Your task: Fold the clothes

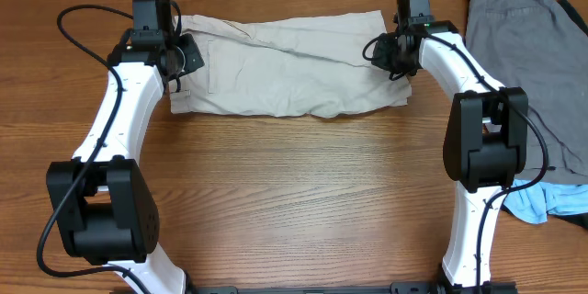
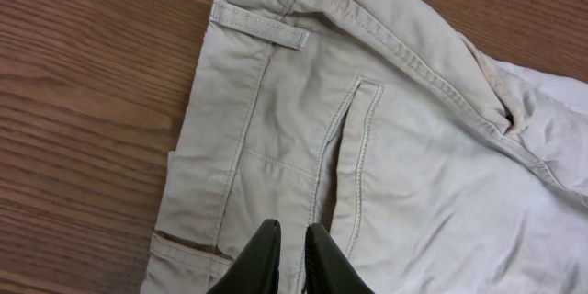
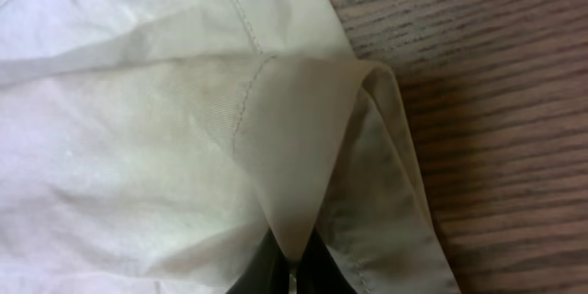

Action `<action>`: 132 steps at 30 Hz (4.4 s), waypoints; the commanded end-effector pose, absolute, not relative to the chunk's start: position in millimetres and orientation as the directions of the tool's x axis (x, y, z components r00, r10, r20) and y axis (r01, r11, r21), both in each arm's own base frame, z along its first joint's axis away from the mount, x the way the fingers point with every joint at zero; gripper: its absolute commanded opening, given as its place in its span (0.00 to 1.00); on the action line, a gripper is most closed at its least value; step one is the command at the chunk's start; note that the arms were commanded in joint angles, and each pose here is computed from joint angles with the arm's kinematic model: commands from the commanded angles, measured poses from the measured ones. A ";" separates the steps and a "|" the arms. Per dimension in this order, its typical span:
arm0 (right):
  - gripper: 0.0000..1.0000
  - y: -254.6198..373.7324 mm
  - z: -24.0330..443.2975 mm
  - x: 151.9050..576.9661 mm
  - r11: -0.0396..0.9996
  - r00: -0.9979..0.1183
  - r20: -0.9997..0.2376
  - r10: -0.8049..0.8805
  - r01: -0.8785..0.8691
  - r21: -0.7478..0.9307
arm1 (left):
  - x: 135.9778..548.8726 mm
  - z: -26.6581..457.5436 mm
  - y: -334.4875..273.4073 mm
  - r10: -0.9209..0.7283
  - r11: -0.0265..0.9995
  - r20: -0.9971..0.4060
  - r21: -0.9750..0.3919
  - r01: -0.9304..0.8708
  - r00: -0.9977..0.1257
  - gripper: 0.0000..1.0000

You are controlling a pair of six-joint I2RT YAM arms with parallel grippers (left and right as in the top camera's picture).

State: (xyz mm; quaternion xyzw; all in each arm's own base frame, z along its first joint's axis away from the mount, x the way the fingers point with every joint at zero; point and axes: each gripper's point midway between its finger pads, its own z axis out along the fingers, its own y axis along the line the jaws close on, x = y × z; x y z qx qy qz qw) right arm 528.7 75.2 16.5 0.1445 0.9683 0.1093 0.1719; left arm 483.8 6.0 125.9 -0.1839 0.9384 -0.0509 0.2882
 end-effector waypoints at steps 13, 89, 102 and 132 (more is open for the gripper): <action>0.04 87.6 93.7 596.1 0.922 -0.775 -0.533 0.339 0.163 0.351 | 489.1 125.8 4.8 -0.385 0.923 -0.531 -0.209 -0.323 -0.755 0.14; 0.04 63.2 30.7 525.4 0.978 -0.937 -0.290 0.194 0.163 0.128 | 484.8 -38.3 32.5 -0.156 0.949 -0.330 -0.310 -0.049 -0.931 0.85; 0.04 63.4 30.8 525.7 0.978 -0.937 -0.291 0.194 0.163 0.129 | 456.8 -102.4 3.7 -0.245 0.894 -0.130 -0.414 -0.172 -0.961 0.18; 0.04 128.7 50.7 498.4 0.887 -0.984 -0.150 0.091 0.012 0.462 | 468.2 140.3 86.0 -0.282 0.916 -0.313 -0.370 -0.157 -0.907 0.04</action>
